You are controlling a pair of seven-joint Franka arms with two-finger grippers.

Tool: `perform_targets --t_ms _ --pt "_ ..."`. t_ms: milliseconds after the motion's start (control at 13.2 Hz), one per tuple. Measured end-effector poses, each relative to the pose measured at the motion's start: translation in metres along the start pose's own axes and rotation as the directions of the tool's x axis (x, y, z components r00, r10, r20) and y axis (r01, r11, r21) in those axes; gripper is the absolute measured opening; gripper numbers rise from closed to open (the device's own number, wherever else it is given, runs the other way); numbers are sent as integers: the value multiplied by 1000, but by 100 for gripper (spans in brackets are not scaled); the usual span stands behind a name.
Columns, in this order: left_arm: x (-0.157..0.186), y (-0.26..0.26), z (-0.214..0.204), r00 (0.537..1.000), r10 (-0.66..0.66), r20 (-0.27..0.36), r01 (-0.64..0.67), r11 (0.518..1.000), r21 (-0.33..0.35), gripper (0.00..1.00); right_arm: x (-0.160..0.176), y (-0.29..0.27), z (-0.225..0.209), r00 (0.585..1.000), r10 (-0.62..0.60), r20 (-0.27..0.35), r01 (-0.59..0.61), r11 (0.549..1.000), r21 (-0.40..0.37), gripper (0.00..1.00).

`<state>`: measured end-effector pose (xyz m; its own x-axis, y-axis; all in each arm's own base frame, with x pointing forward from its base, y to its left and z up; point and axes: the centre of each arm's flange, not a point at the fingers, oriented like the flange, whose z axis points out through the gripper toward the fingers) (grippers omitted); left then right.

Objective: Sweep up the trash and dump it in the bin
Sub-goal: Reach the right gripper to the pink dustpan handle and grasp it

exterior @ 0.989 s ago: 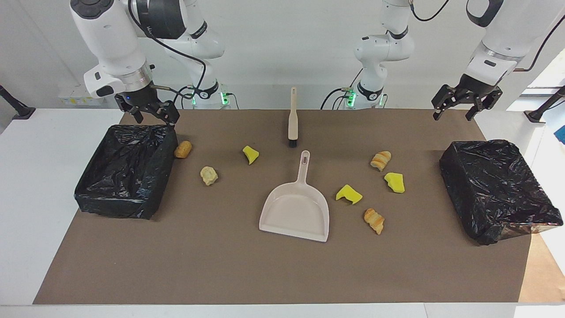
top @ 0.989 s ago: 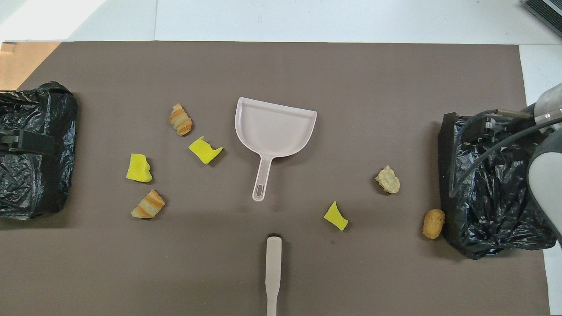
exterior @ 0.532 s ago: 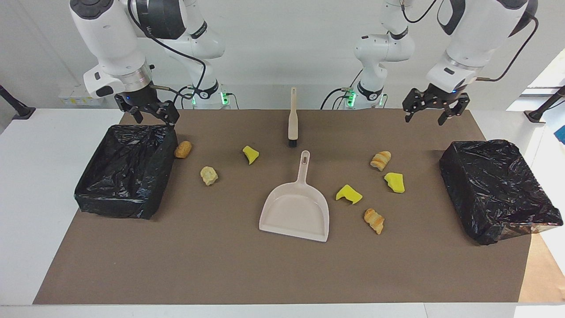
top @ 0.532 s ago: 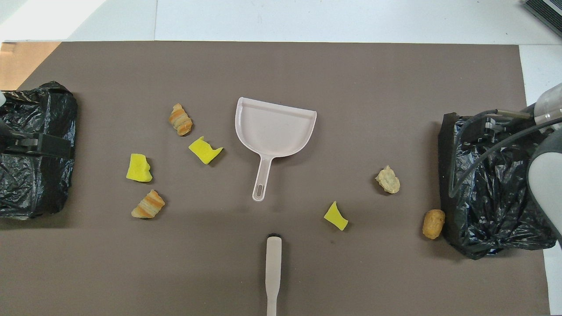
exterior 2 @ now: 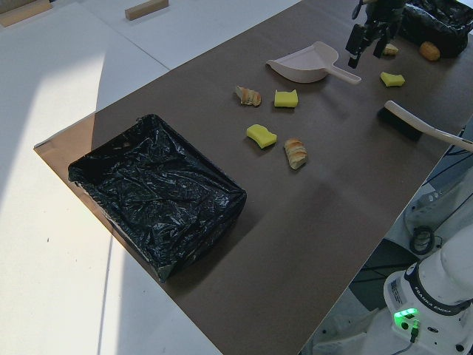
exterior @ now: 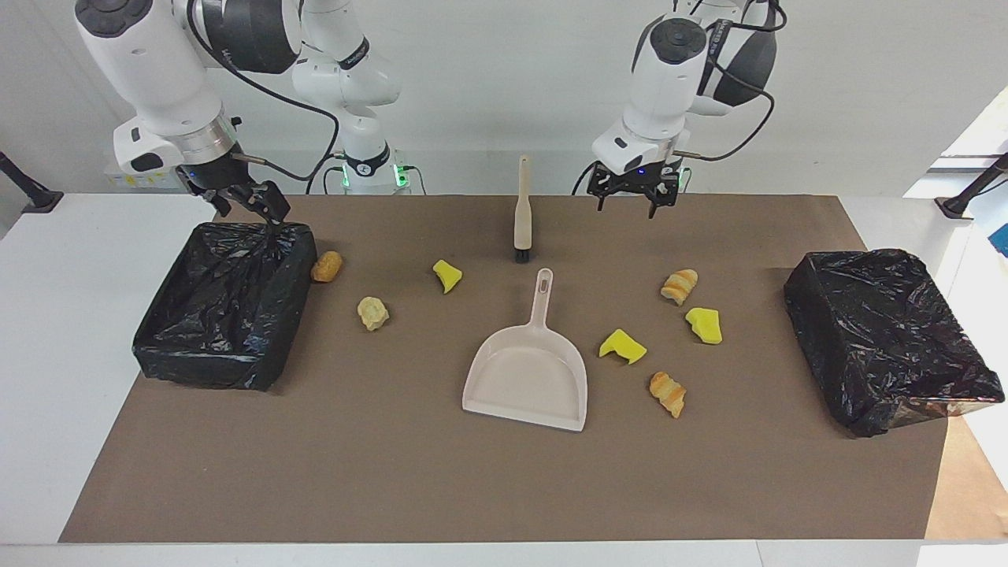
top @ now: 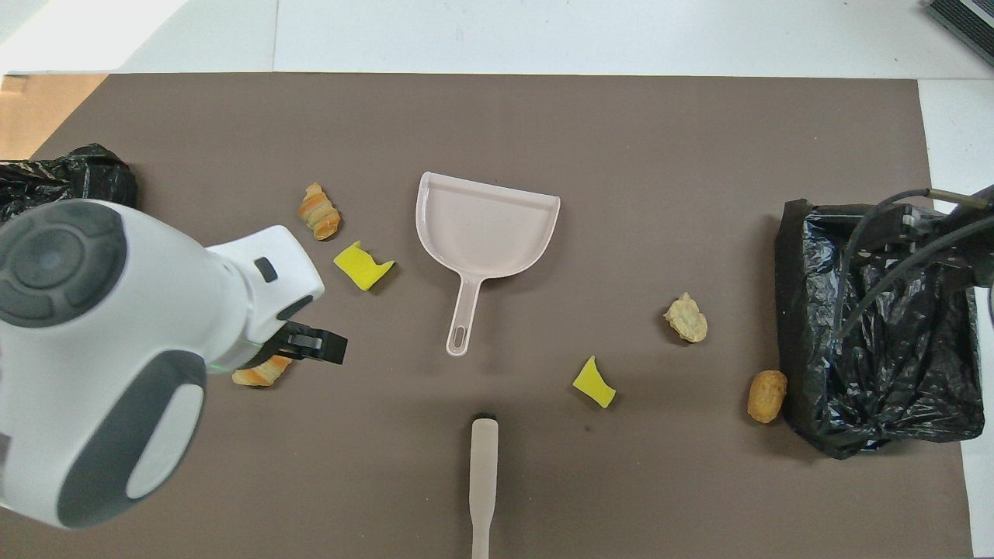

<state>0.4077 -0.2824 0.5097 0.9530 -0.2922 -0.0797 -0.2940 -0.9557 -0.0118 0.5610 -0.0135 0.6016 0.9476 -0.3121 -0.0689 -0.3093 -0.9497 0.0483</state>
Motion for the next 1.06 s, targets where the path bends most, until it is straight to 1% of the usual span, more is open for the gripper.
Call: perform_targets --t_ms 152,228,304,380,532,608,684,760,837,989,1065 --pt "-26 55 30 1000 -16 -15 16 1000 5 100 4 -26 -1 997 -31 -76 36 997 67 100" --pt "-42 83 47 1000 -13 -20 13 1000 9 100 5 -43 5 993 -54 -107 63 995 78 100" --pt "-58 108 66 1000 -15 -27 16 1000 9 100 6 -62 15 989 -81 -123 91 993 81 100" --pt "-76 131 86 999 -31 -40 31 1000 4 100 6 -84 28 987 -100 -124 110 991 82 100" --pt "-110 160 122 998 -39 -47 39 999 5 100 3 -128 58 990 -99 -102 106 992 71 100" --pt "-126 169 134 999 -28 -42 29 1000 13 100 2 -154 75 990 -94 -107 101 993 56 100" --pt "-140 178 145 999 -11 -42 12 1000 16 100 0 -180 91 987 -97 -127 103 994 37 100" --pt "-155 185 157 999 -1 -53 2 1000 8 100 -3 -206 107 983 -109 -150 114 993 26 100" --pt "-170 192 169 998 -3 -65 2 1000 -3 100 -7 -228 122 980 -116 -160 122 992 27 100" --pt "-194 204 188 997 10 -72 -10 1000 -9 100 -16 -264 145 983 -104 -151 110 993 31 100" --pt "-201 206 195 997 17 -69 -17 1000 -4 100 -20 -278 154 986 -87 -144 92 995 32 100"
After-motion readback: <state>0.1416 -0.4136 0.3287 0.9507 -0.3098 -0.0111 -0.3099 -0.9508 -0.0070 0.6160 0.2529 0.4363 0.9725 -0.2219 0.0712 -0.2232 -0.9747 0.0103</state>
